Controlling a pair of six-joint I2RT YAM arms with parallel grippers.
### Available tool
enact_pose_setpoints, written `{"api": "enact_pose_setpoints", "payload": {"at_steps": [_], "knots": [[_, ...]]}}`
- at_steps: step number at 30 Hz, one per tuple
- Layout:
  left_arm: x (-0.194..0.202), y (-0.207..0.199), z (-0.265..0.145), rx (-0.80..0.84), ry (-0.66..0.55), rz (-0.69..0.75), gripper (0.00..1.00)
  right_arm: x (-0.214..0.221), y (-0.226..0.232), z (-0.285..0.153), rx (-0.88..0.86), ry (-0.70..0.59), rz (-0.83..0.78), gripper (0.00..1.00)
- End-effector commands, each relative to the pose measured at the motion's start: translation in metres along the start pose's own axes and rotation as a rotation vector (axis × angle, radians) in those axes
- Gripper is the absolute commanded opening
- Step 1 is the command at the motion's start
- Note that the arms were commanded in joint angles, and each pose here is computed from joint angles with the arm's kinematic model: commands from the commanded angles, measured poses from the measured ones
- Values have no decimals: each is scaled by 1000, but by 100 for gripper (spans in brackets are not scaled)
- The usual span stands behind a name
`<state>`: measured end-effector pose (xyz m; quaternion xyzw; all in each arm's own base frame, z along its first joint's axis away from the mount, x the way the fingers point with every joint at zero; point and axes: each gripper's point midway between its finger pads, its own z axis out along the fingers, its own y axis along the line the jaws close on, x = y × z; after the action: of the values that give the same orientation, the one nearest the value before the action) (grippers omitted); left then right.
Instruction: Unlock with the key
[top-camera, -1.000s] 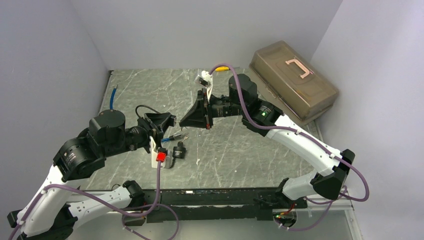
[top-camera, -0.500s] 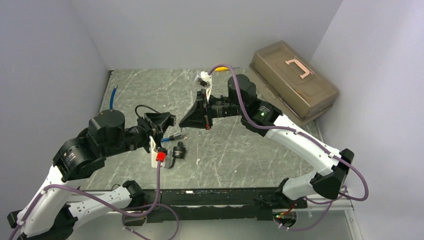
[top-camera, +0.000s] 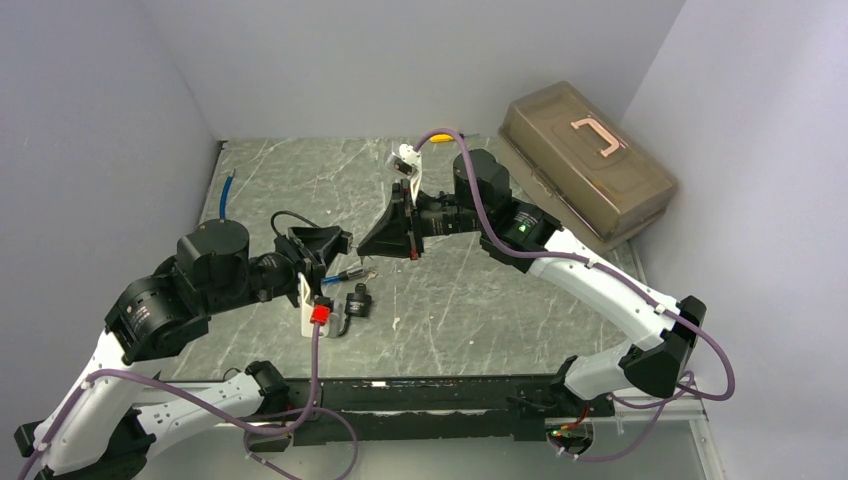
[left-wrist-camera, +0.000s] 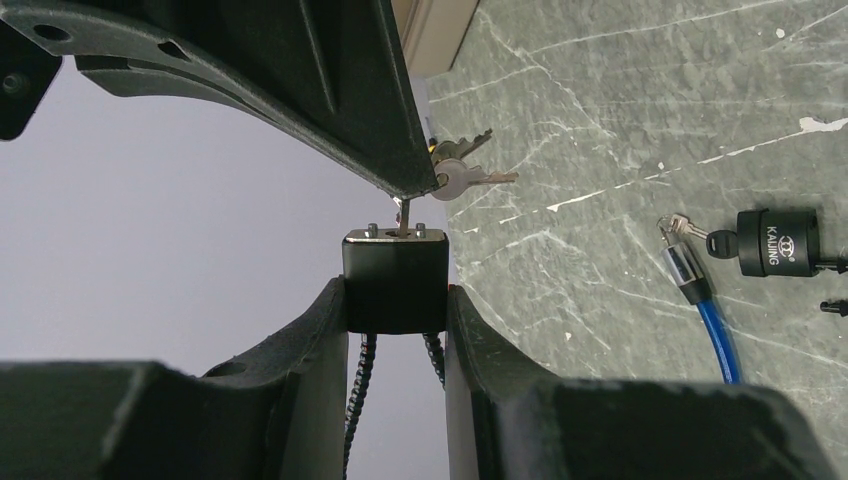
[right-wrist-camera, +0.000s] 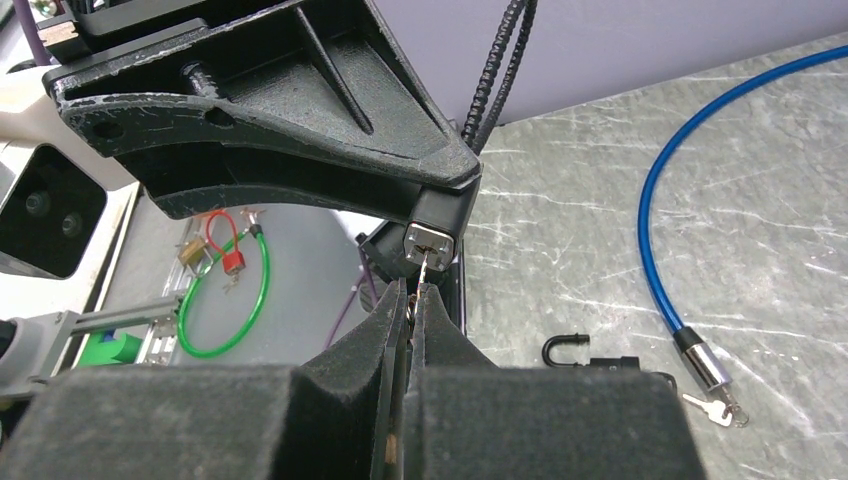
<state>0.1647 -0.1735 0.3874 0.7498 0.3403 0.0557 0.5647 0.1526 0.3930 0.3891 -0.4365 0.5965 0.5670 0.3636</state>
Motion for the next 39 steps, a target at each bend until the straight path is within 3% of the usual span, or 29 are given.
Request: {"api": "enact_pose_setpoints", "payload": {"at_steps": [1, 13, 25, 39], "knots": [[-15, 18, -10, -56, -58, 13, 0, -21, 3, -1, -7, -65, -49, 0], [-15, 20, -2, -50, -57, -3, 0, -11, 4, 15, -12, -30, -47, 0], [-19, 6, 10, 23, -67, 93, 0, -10, 8, 15, -33, -37, -34, 0], [-29, 4, 8, 38, -107, 101, 0, -1, -6, 15, 2, -17, -45, 0]]}}
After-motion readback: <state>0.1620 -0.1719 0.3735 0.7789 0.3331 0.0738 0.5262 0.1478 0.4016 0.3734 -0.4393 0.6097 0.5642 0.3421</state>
